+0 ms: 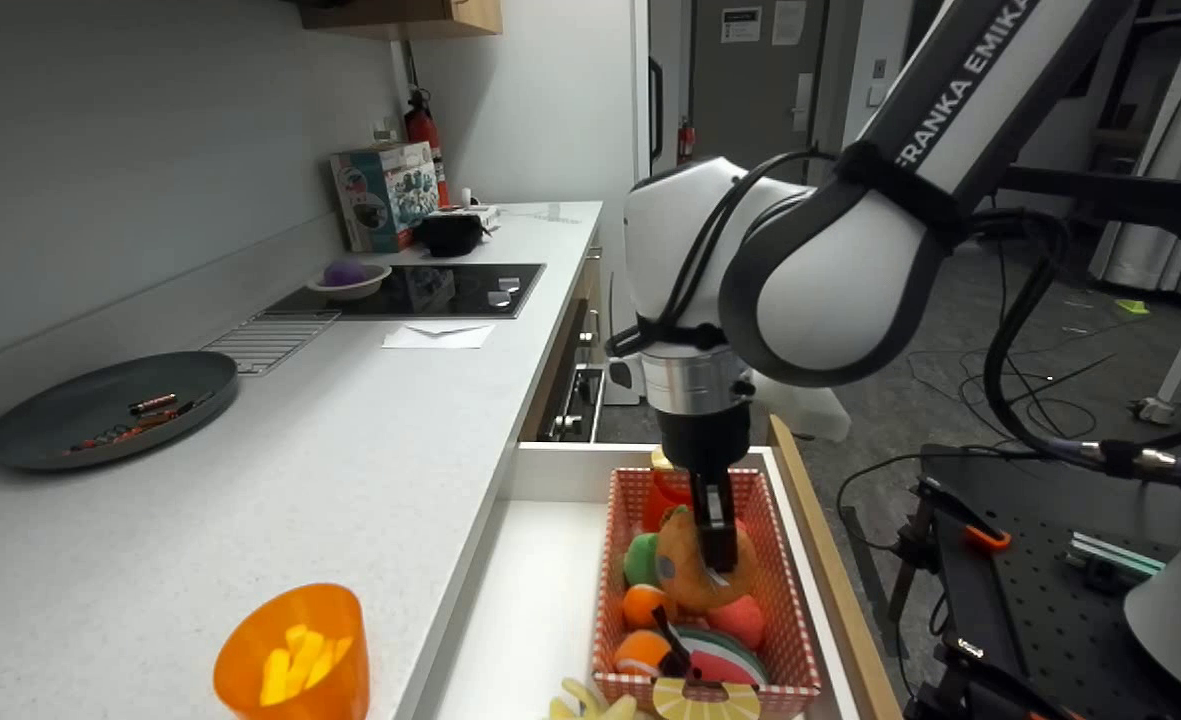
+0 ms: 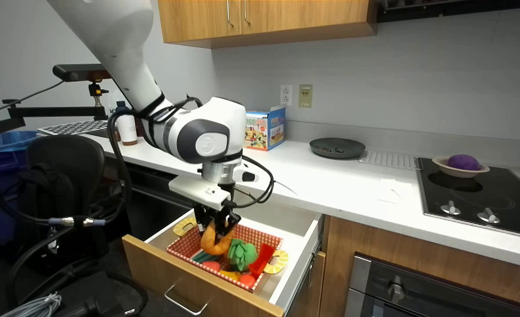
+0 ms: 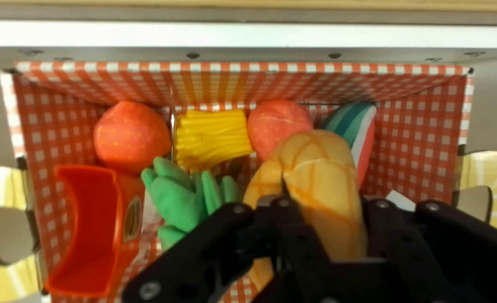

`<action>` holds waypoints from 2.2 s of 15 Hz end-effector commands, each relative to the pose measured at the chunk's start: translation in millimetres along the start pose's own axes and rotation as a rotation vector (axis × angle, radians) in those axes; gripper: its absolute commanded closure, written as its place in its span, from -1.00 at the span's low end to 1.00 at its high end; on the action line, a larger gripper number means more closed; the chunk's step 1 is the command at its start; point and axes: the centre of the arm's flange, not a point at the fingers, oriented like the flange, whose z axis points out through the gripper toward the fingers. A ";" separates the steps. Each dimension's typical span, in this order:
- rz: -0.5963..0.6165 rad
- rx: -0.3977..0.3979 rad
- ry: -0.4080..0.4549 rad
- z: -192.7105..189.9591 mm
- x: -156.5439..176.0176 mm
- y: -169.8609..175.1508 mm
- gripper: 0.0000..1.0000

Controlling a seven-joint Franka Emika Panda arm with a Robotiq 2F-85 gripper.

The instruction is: Remove the pineapple and pear plushies from the drawer, put them on the counter and then close the drawer

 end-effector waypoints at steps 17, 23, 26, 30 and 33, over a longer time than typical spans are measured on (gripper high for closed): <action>-0.126 -0.182 0.709 -62.3 152.5 22.8 0.90; -0.145 -0.186 0.740 -66.0 158.1 18.1 -0.50; -0.152 -0.187 0.741 -75.7 157.4 14.9 -0.95; -0.192 -0.190 0.841 -106.3 152.9 -3.7 -1.00; -0.198 -0.213 0.866 -134.6 142.9 -25.1 -1.00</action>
